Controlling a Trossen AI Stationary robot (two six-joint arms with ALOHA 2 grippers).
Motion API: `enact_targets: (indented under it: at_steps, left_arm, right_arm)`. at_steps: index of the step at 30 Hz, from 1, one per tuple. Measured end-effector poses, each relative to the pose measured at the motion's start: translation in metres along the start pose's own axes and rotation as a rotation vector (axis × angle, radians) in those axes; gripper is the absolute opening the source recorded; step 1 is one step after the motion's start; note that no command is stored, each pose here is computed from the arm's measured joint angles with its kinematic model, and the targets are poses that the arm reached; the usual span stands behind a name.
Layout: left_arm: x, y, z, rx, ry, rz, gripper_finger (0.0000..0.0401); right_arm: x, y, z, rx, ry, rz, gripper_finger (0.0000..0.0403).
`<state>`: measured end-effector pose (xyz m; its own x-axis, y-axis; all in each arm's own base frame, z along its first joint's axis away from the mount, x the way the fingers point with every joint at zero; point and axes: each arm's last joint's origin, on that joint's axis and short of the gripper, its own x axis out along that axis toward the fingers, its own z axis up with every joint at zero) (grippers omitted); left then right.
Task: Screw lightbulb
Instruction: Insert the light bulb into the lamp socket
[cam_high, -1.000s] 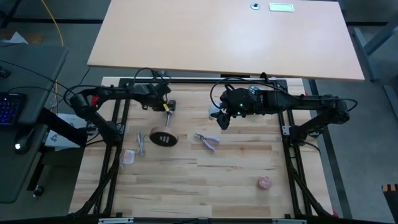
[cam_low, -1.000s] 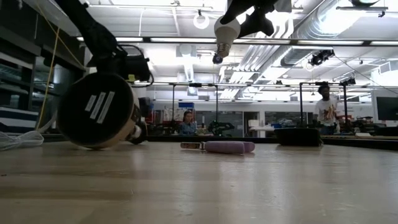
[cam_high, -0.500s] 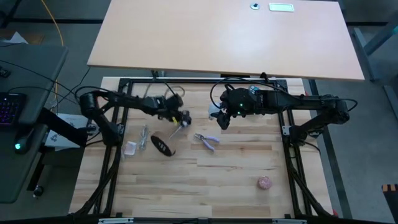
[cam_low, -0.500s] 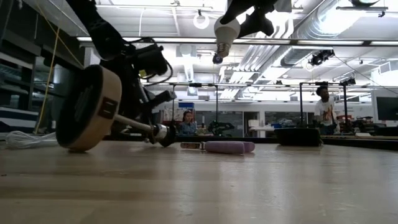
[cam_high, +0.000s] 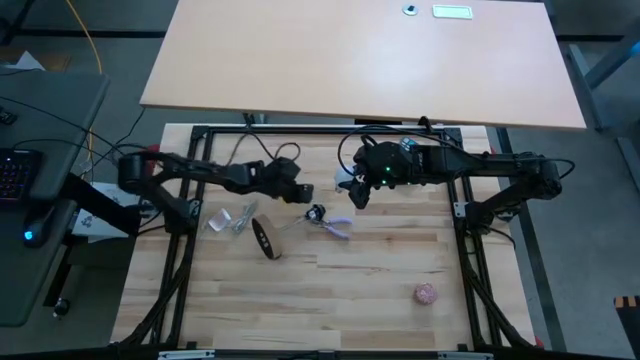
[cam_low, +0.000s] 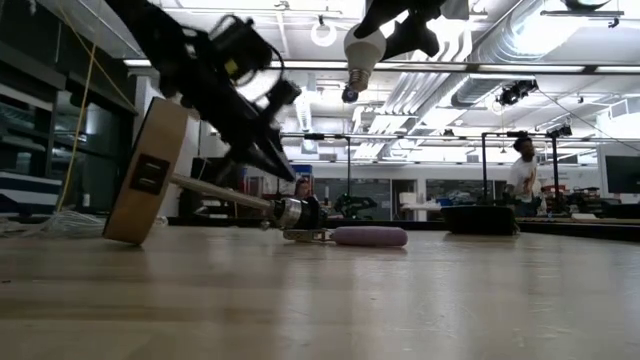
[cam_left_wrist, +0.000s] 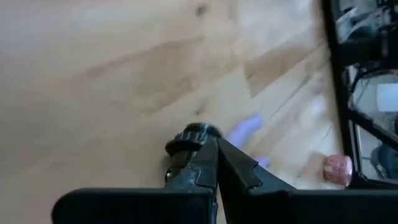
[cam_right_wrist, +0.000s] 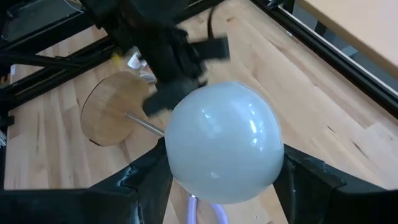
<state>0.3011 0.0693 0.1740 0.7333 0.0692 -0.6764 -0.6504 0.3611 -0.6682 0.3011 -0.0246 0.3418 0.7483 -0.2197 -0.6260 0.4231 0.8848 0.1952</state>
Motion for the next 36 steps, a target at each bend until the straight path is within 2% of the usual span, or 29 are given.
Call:
enact_targets:
  at_steps: [4,8,10,12,16,19,22,26,29,32,34,36]
  left_arm:
    - [-0.040,-0.007,-0.005,0.061,-0.061,0.081,0.0000]
    - [-0.079,-0.015,-0.023,0.085,-0.108,0.148,0.0000]
    - [-0.093,-0.020,-0.033,0.085,-0.120,0.138,0.0000]
    - [-0.103,-0.028,-0.043,0.147,-0.127,0.085,0.0000]
    - [-0.121,-0.039,-0.057,0.453,-0.107,-0.021,0.0001]
    - [-0.132,-0.041,-0.059,0.591,-0.069,-0.078,0.0015]
    - [-0.143,-0.045,-0.057,0.739,0.002,-0.102,0.0047]
    - [-0.163,-0.066,-0.051,1.080,0.053,-0.141,0.0111]
    - [-0.176,-0.083,-0.048,1.392,0.068,-0.133,0.0166]
    - [-0.178,-0.092,-0.046,1.636,0.101,-0.028,0.0216]
    - [-0.173,-0.093,-0.047,1.717,0.174,0.031,0.0245]
    - [-0.166,-0.092,-0.053,1.751,0.315,0.027,0.0264]
  right_arm:
    - [0.000,0.000,0.000,-0.008,0.000,0.000,0.0233]
    - [0.000,0.000,0.000,-0.008,0.000,0.001,0.0233]
    - [0.000,0.000,0.000,-0.008,0.000,0.001,0.0233]
    - [0.000,0.000,0.000,-0.010,0.000,0.001,0.0233]
    - [0.000,0.000,0.000,-0.041,0.001,0.002,0.0233]
    - [0.000,0.000,0.000,-0.035,0.002,0.004,0.0233]
    - [0.000,-0.002,0.001,-0.026,0.001,0.000,0.0233]
    - [0.000,-0.002,0.000,-0.024,0.015,0.008,0.0233]
    - [0.000,-0.002,0.000,-0.006,0.016,0.010,0.0233]
    - [0.000,-0.002,-0.002,0.036,0.030,0.008,0.0233]
    - [0.000,-0.002,-0.003,0.048,0.042,0.010,0.0233]
    - [0.000,-0.003,-0.004,0.051,0.056,0.006,0.0233]
